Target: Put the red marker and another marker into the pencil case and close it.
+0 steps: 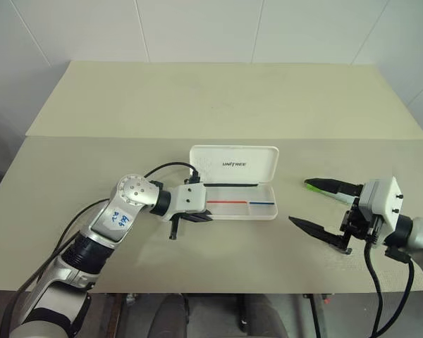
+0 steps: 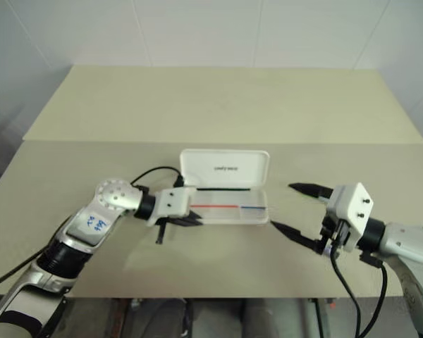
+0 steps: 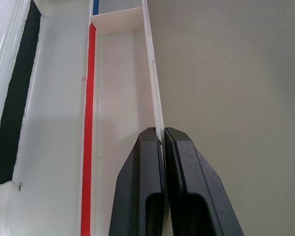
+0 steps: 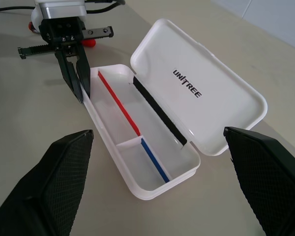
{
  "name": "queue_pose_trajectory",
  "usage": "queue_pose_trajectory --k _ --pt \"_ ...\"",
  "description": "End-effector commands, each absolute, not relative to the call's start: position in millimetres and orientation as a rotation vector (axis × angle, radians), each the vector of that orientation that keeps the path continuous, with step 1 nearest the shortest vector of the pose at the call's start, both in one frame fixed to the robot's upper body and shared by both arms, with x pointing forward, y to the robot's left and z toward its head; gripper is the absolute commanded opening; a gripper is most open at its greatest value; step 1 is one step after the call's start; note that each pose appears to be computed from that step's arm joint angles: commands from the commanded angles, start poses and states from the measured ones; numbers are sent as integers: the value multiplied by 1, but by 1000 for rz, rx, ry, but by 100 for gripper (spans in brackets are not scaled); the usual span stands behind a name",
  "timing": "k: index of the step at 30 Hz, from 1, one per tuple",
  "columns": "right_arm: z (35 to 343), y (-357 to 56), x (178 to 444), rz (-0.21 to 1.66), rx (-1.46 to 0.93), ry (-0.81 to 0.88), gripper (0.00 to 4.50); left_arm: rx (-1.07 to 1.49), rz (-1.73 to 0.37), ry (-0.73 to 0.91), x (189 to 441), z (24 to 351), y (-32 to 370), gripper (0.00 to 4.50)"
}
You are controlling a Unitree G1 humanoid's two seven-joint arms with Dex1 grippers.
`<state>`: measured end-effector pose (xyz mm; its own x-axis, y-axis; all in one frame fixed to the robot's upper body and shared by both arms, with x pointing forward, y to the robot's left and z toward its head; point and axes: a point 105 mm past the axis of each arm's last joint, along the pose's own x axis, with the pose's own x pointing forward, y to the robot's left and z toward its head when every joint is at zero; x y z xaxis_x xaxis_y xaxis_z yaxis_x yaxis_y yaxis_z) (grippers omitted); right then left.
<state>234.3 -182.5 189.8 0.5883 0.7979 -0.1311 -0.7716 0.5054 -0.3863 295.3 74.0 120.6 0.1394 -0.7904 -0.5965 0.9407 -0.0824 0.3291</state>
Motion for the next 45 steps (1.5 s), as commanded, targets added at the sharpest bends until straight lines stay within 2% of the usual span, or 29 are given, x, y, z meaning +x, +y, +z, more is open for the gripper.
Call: queue_pose_trajectory --k 1,7,8,11,15,20,25,33,36,40,45 --pt "203 -180 229 930 -450 -118 450 803 -1506 240 284 117 71 1" --pt "205 -175 230 928 -448 -128 450 779 -1499 270 284 111 74 1" --pt "206 -175 231 929 -447 -129 450 758 -1503 282 283 111 73 59" --pt "206 -174 232 931 -443 -133 450 717 -1503 262 281 116 69 142" --pt "206 -171 234 938 -436 -139 450 667 -1513 250 276 126 67 284" --pt "202 -165 239 949 -400 -153 450 575 -1484 236 268 153 72 448" --pt "195 -163 240 952 -350 -140 450 530 -1454 220 256 174 85 448" --pt "185 -162 245 987 -313 -102 450 552 -1304 127 249 192 118 448" --pt "189 -158 250 1012 -322 -121 450 571 -1157 64 251 196 139 448" --pt "196 -147 254 1068 -325 -154 450 524 -959 -22 246 198 170 448" --pt "200 -135 259 1137 -329 -173 450 613 -822 -10 224 180 209 448"
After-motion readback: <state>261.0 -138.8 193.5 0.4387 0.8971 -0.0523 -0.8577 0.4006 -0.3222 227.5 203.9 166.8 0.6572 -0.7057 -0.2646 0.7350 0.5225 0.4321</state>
